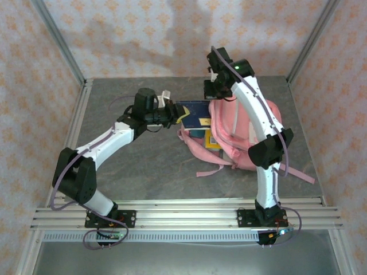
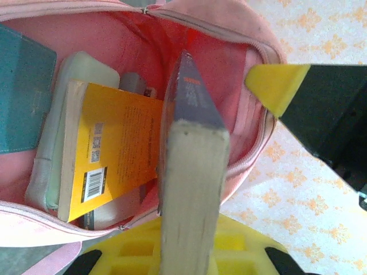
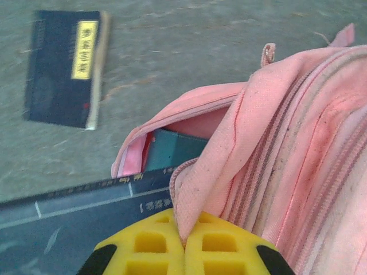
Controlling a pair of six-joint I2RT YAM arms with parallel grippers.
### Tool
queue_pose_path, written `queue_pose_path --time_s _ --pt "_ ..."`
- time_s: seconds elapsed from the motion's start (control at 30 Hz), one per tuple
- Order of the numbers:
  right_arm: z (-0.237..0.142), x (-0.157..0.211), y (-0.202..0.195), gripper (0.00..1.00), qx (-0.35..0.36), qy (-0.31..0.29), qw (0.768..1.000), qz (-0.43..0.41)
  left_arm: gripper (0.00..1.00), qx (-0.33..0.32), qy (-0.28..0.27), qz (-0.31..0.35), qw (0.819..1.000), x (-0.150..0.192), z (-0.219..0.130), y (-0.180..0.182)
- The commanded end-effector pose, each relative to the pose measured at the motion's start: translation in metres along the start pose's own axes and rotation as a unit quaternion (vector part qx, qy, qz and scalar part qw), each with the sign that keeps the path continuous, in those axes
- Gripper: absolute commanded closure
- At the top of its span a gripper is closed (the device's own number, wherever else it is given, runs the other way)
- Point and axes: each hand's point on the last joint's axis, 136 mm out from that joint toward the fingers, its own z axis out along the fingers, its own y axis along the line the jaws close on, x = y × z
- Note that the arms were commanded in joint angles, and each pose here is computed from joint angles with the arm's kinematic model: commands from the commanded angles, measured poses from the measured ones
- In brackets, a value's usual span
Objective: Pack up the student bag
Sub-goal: Open the student bag at the middle-right of the table.
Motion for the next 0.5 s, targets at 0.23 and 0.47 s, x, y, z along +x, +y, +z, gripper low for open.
queue_pose_path --time_s 0.23,0.47 --pt "-0.079 -0.005 0.042 1.0 -0.064 -0.097 0.99 -0.08 1.0 -0.055 0.046 0.08 0.994 0.035 -0.043 0.005" --pt "-0.102 -0.01 0.018 1.0 -0.104 -0.113 0.988 0.016 1.0 -0.05 0.064 0.059 0.995 0.041 -0.026 0.017"
